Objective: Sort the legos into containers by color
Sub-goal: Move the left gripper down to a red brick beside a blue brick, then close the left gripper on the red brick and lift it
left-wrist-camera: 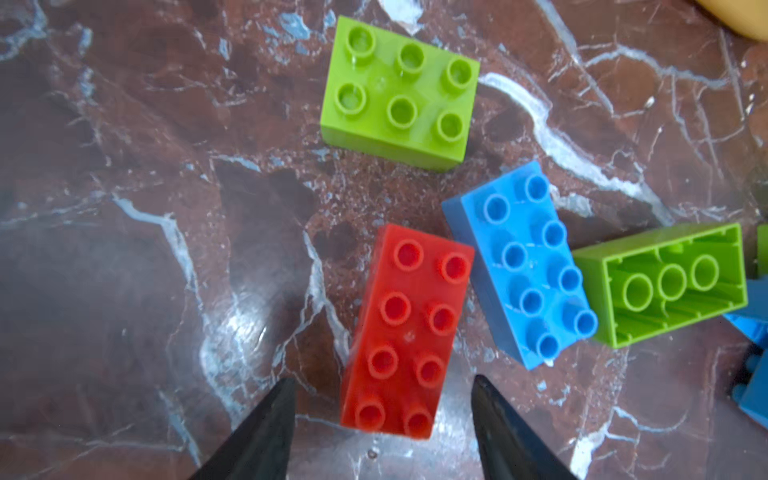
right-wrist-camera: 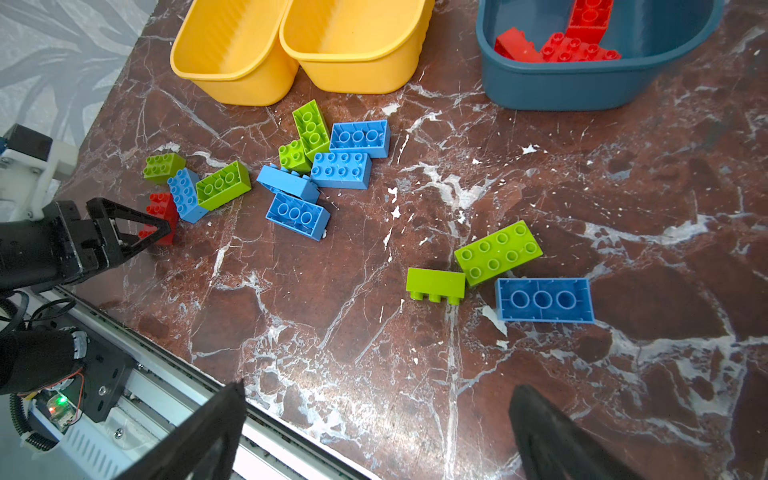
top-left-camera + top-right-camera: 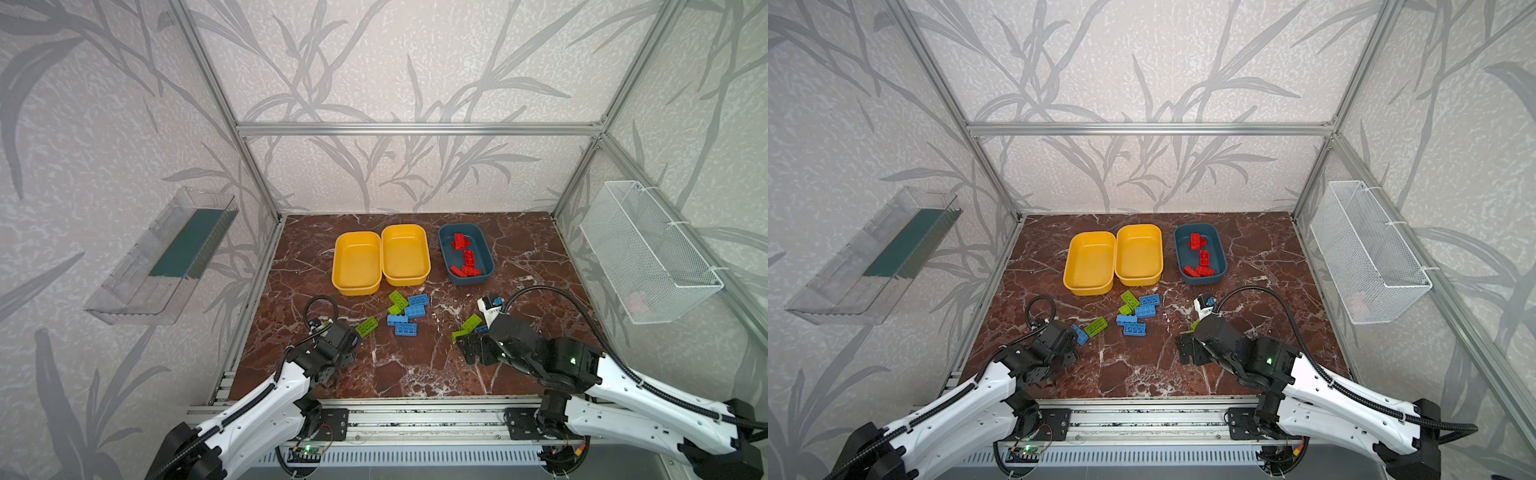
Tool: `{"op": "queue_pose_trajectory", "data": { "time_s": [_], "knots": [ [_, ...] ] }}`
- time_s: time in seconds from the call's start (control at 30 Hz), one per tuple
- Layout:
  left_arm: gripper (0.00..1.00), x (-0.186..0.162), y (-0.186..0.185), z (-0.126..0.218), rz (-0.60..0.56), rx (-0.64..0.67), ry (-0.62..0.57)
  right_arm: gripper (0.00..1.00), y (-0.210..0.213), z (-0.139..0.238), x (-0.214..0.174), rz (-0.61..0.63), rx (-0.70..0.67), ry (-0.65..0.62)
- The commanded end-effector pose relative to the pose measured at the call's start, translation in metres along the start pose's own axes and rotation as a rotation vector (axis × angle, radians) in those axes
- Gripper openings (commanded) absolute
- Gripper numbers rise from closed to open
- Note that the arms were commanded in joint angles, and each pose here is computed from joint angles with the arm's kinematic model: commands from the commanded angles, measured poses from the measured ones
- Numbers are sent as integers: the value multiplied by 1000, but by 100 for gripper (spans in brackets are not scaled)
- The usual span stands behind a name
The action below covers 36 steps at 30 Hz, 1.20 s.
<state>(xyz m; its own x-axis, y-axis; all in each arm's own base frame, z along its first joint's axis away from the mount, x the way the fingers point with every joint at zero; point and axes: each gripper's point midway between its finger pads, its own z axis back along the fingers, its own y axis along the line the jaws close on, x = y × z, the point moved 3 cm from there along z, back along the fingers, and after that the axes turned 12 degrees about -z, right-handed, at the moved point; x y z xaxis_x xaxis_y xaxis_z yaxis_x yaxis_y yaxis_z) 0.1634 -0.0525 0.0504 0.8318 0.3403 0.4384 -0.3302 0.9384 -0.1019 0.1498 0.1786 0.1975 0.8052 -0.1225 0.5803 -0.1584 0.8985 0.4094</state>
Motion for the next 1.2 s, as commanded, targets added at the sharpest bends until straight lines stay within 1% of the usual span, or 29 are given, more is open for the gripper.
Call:
{"op": "queue_pose_trajectory", "data": {
  "time_s": [0.0,0.2,0.43,0.5,0.57,0.67,0.77,0.9,1.0,1.17],
  "knots": [
    [67,1,-2,-5,-21,-4,17,99,-7,0,-2,3,-35,-5],
    [67,3,0,-15,-35,29,43,99,-9,-4,-3,7,-48,-4],
    [67,11,-5,-22,-36,26,59,99,-11,-7,-3,11,-63,-7],
    [65,11,-7,-25,-38,33,76,99,-11,-7,-3,11,-64,-7],
    [60,11,-5,-27,-24,71,101,99,-11,-7,-3,9,-62,-8],
    [54,6,-8,-29,-61,87,175,99,-13,-5,-4,8,-58,-12],
    [51,-3,-9,-34,-77,86,234,99,-16,-3,-5,0,-58,-22],
    [42,-10,-9,-37,-79,82,271,99,-19,-1,-5,-4,-54,-33],
    [41,-12,-9,-35,-87,85,284,99,-20,0,-5,-2,-56,-35],
    [18,-10,-7,-25,-101,100,279,99,-21,0,-4,8,-58,-45]
  ]
}}
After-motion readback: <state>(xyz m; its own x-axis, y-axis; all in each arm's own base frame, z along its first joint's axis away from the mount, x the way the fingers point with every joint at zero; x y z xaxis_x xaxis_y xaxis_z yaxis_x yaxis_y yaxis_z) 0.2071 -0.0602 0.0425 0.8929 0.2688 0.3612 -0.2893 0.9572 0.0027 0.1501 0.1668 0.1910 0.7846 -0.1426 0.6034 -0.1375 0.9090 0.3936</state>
